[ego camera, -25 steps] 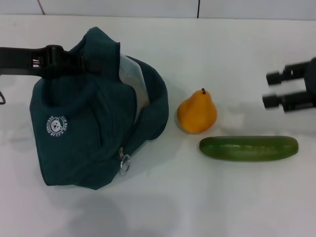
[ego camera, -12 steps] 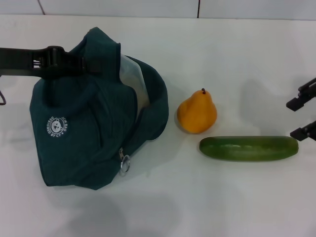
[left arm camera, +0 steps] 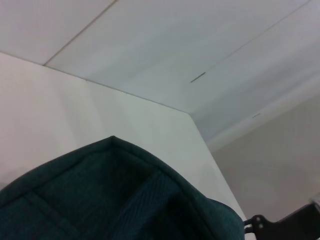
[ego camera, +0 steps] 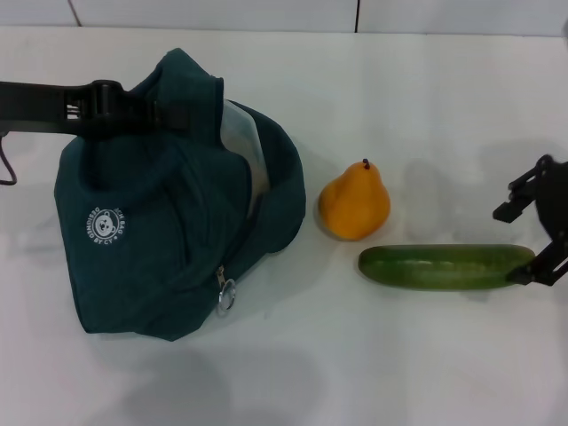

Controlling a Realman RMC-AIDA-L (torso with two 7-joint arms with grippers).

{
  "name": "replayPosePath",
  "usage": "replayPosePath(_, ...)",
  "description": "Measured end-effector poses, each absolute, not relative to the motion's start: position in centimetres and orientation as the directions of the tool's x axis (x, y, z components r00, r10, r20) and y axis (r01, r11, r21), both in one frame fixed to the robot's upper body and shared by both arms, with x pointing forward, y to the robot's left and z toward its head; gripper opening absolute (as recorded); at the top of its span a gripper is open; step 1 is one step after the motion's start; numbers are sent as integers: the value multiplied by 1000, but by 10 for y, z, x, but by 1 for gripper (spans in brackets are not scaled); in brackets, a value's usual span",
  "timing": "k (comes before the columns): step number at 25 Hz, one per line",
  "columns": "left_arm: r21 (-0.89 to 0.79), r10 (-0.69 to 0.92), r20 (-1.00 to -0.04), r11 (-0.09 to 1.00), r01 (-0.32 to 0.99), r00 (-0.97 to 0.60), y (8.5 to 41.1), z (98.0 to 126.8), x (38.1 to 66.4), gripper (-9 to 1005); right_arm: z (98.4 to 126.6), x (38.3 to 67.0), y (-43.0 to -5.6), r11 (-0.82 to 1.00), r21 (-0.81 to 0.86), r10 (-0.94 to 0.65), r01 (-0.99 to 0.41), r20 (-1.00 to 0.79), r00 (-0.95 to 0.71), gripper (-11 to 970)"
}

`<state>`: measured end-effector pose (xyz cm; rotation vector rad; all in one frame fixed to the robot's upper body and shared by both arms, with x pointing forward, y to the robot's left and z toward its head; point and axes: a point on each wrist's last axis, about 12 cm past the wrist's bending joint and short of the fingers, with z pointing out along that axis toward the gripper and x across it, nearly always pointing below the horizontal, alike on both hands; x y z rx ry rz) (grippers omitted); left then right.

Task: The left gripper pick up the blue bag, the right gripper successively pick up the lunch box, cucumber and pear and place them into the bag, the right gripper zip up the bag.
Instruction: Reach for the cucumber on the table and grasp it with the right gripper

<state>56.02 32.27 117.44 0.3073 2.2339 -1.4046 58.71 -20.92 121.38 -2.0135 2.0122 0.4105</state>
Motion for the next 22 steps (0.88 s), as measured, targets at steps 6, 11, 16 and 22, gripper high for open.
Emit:
replayPosePath(6, -787, -57, -505, 440, 433, -861, 319, 1175, 562, 38, 1198, 587, -201, -28, -17, -929, -999, -368, 32, 793)
replayPosePath(11, -788, -58, -505, 439, 432, -861, 319, 1174, 562, 38, 1185, 590, -197, -37, -22, -936, -999, -349, 42, 793)
replayPosePath(16, -787, -61, -505, 442, 431, -861, 319, 1174, 563, 38, 1172, 593, -195, -31, -35, -944, -999, -328, 41, 790)
replayPosePath(22, -786, -60, -507, 443, 432, -860, 319, 1174, 563, 38, 1159, 595, -196, -12, -21, -946, -1000, -324, 18, 787)
